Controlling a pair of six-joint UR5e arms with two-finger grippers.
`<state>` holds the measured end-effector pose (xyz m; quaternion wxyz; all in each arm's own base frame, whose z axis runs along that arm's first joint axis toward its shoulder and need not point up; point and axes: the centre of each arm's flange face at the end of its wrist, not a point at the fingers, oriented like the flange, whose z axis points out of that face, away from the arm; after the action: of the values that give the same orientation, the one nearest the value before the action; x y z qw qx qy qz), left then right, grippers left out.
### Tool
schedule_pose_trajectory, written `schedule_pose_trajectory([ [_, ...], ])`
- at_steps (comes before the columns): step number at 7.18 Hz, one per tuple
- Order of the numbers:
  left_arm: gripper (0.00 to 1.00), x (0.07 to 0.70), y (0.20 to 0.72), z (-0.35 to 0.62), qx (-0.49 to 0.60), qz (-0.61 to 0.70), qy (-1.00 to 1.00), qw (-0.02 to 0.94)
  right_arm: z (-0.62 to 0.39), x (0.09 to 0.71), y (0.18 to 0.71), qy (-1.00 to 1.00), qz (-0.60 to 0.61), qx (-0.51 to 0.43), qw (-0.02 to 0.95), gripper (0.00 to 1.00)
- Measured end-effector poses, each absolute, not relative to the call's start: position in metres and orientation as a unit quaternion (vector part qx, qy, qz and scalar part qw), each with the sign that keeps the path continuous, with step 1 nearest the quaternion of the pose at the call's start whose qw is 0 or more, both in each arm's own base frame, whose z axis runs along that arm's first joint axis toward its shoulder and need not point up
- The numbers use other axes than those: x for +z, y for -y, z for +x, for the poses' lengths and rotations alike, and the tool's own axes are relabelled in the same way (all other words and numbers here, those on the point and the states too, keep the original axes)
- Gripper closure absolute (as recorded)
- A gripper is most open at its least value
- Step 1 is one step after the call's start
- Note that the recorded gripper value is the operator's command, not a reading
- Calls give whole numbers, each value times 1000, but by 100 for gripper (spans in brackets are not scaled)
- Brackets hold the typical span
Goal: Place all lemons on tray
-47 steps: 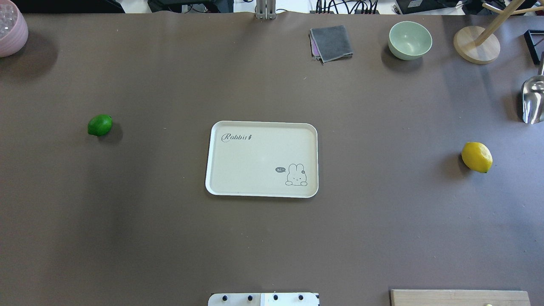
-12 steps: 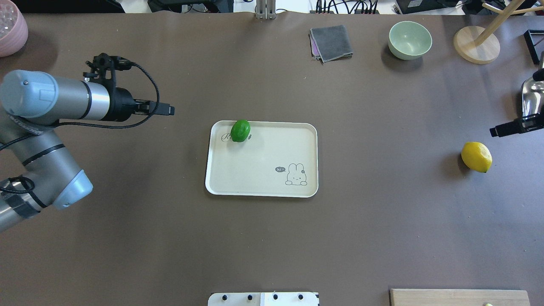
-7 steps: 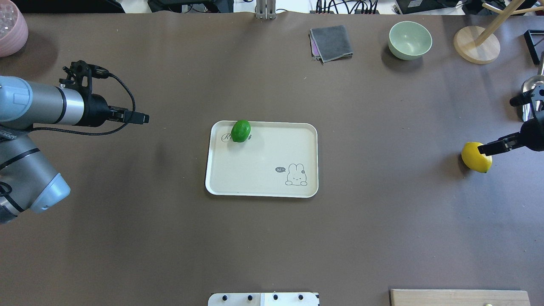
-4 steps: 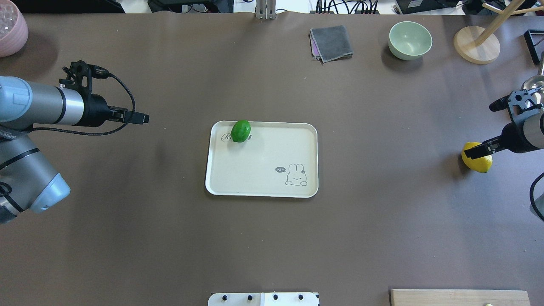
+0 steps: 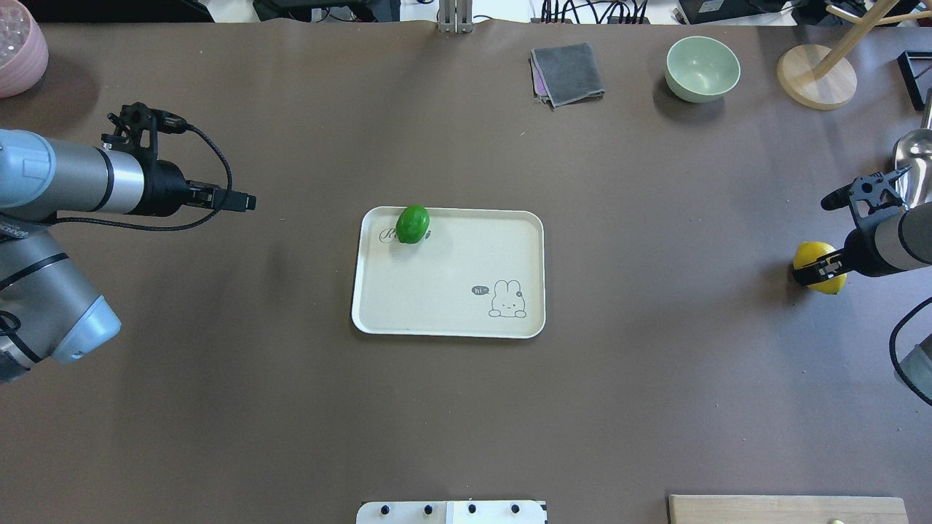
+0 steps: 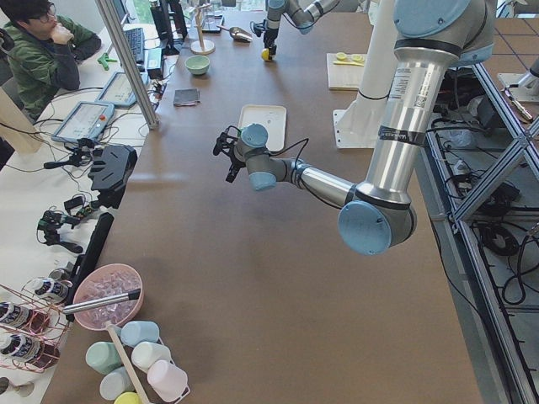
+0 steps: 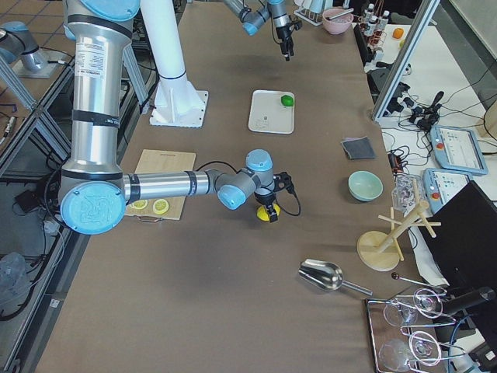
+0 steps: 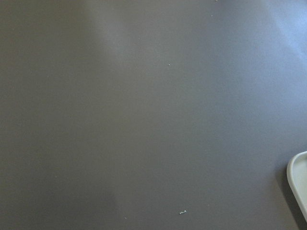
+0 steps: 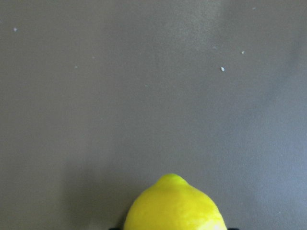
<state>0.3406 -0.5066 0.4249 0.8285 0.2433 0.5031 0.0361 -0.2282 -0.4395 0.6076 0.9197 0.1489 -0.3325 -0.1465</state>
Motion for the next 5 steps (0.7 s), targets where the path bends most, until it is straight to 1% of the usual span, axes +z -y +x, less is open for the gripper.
schedule_pose_trajectory([
  [2, 2, 425, 507, 341, 36, 243, -503, 828, -234, 582, 443, 348, 158, -147, 912, 100],
  [3, 2, 424, 507, 341, 36, 244, -504, 828, -239, 552, 446, 365, 158, -137, 907, 100],
  [5, 2, 424, 506, 341, 36, 244, -505, 827, -277, 450, 465, 409, 139, -64, 900, 100],
])
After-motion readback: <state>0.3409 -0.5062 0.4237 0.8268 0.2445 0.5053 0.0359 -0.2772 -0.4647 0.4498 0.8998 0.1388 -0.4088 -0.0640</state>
